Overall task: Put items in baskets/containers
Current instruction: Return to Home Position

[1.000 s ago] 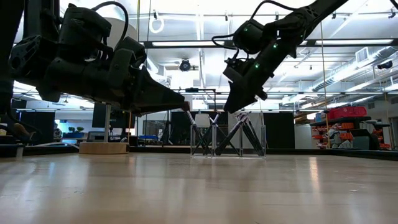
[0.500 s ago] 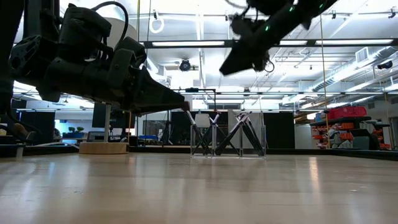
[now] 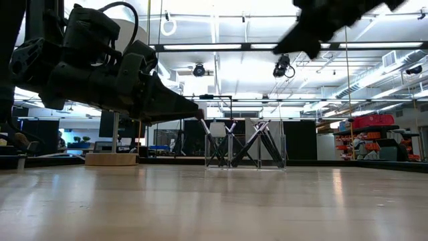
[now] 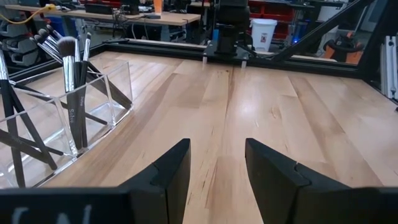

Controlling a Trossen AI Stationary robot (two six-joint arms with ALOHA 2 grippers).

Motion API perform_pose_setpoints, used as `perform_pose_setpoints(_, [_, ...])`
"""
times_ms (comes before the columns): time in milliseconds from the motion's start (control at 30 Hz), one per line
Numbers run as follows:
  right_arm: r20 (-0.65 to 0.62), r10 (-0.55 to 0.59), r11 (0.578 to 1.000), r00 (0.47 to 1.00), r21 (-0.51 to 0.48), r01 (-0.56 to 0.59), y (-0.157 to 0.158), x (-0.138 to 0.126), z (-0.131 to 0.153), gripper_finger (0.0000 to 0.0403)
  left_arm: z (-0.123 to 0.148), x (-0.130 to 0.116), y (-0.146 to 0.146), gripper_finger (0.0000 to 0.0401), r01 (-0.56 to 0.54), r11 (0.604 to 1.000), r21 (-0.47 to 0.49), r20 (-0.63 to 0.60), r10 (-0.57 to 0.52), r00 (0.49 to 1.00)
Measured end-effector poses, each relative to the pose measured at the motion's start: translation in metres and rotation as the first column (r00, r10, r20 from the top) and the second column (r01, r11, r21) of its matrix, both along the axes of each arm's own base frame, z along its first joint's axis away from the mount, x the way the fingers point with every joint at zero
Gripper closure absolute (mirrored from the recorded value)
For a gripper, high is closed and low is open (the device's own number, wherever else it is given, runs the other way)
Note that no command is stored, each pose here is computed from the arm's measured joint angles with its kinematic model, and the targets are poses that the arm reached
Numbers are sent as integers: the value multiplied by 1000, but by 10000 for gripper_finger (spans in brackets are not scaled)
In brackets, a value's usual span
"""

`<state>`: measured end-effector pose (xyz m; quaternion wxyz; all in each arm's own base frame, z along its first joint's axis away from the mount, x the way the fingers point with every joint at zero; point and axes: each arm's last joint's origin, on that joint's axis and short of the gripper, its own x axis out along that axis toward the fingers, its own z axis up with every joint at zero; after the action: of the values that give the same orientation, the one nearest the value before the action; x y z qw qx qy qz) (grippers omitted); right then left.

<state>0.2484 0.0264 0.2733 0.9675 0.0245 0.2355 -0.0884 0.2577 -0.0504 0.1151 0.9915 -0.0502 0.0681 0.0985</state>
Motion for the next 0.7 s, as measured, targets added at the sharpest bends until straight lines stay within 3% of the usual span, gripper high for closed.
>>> perform_pose_setpoints(100, [43,19,995,999,98,-23,-3,-30,-12,390,0,0,0,245,0,1000,0,-2,0,1000])
perform_pose_setpoints(267, [158,64,981,985,173,-92,-7,-76,-24,395,0,0,0,245,0,1000,6,-3,0,1000])
perform_pose_setpoints(533, [306,72,978,949,165,-128,-12,-118,-50,398,0,0,1,245,-21,1000,8,-1,21,1000])
perform_pose_setpoints(700, [431,165,958,887,143,-248,-12,-132,-71,398,0,0,1,245,-21,1000,7,-1,21,1000])
